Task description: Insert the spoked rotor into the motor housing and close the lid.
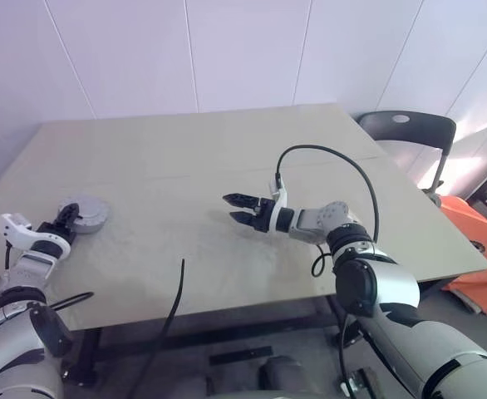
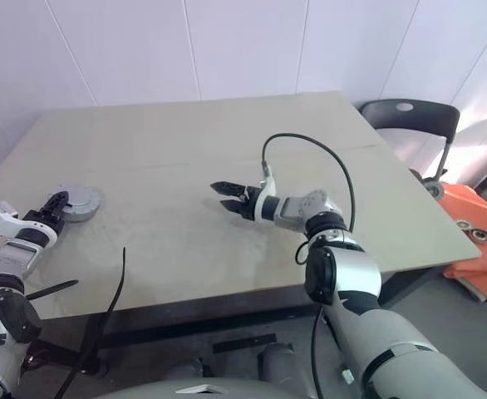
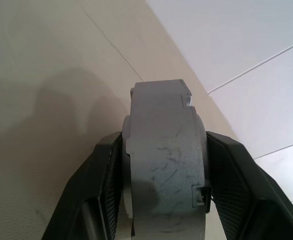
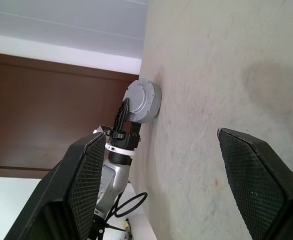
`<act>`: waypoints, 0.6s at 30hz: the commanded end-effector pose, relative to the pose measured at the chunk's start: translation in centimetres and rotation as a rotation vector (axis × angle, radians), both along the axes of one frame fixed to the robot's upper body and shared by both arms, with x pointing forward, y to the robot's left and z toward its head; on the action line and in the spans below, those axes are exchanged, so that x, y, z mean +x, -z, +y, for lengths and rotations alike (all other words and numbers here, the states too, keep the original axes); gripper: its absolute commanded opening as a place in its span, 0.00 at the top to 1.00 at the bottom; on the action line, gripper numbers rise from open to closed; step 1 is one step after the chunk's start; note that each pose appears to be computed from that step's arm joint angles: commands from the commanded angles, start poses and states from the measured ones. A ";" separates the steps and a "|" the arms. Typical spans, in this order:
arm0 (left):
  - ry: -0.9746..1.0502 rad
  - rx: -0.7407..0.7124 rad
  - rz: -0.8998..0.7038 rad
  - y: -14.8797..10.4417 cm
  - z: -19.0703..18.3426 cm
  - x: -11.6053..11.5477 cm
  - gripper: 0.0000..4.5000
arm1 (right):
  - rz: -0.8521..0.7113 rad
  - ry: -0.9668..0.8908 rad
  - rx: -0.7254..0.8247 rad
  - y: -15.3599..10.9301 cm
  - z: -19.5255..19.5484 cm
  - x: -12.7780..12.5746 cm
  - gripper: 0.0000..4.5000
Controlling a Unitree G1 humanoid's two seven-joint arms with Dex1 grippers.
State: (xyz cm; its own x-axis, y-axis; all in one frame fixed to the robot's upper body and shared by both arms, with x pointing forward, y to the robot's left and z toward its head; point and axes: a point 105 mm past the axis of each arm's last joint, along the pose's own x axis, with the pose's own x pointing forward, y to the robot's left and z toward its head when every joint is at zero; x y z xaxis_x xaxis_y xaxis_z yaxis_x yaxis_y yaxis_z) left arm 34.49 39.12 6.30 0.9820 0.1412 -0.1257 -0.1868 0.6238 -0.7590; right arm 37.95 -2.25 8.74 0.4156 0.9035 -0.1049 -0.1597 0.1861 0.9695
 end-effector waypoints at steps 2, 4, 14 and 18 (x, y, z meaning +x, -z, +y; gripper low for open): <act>-0.038 0.089 0.000 -1.4 1.7 -0.3 0.36 | -0.053 0.004 0.010 -1.2 0.0 0.5 0.16; -0.046 0.117 0.020 -1.3 1.9 -0.4 0.25 | -0.052 0.004 0.012 -1.2 0.0 0.5 0.16; 0.030 0.161 0.117 0.4 3.0 -3.2 0.01 | -0.045 0.010 0.008 -0.8 0.1 0.4 0.16; 0.083 0.252 0.110 -1.3 4.9 -5.6 0.01 | -0.041 0.014 0.010 -0.6 0.1 0.4 0.16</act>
State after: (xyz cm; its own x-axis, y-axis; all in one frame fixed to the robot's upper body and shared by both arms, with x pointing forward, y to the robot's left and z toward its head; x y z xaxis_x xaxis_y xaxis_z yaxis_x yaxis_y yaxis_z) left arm 29.39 42.68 5.33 0.9653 0.1033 -0.2397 -0.2317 0.7621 -0.6046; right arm 37.85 -2.16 8.29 0.4197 0.9009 -0.1106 -0.1565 0.1919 0.9689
